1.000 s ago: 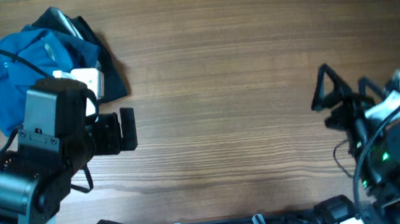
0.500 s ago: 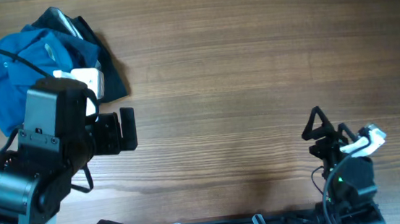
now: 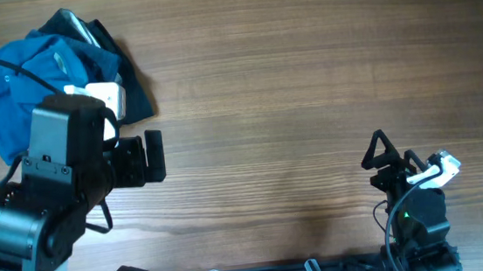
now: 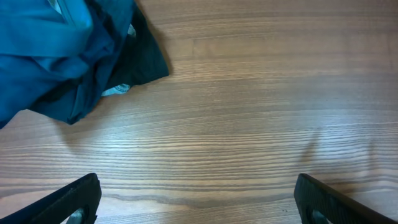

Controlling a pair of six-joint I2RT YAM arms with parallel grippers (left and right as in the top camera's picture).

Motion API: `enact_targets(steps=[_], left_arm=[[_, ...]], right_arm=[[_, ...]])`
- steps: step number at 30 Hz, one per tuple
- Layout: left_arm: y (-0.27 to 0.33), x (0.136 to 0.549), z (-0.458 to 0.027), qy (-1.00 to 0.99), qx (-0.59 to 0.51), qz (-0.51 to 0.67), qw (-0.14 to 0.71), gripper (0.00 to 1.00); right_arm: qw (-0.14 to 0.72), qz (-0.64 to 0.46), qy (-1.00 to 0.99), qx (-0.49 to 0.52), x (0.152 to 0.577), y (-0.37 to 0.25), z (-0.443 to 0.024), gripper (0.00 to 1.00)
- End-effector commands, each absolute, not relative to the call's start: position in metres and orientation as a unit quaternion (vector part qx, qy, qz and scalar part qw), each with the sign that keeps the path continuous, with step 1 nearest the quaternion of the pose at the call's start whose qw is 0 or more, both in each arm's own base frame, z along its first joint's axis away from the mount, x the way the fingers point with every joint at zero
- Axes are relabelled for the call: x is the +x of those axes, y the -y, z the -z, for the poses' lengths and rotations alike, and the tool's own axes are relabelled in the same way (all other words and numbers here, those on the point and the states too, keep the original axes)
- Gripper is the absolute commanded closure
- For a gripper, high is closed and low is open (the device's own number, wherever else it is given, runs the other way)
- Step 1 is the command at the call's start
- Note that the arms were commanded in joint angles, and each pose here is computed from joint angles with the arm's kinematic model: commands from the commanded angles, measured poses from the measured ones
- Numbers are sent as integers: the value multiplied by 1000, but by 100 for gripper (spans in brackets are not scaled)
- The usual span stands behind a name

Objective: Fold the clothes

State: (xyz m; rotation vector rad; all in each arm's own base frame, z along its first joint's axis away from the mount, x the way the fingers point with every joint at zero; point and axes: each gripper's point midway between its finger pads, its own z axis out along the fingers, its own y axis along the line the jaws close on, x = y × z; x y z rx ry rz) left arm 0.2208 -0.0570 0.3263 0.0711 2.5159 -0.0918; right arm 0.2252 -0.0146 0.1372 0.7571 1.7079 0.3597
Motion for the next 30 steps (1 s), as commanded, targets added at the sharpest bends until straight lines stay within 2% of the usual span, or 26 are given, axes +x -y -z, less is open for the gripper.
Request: enact_targets(steps=[1, 13, 18, 21, 30], left_arm=[[56, 222, -330, -949, 19, 33, 313, 0], [52, 219, -334, -946, 21, 31, 322, 0], [47, 245, -370, -890, -26, 81, 448, 0], [38, 249, -375, -850, -45, 99, 516, 0], [12, 223, -327, -771, -80, 100, 624, 0]], right_arm=[[590, -155, -718, 335, 225, 19, -142, 0], [590, -155, -718, 335, 225, 19, -142, 0], [590, -155, -718, 335, 225, 19, -142, 0], [590, -155, -718, 335, 225, 19, -142, 0], [590, -155, -718, 335, 225, 19, -142, 0]])
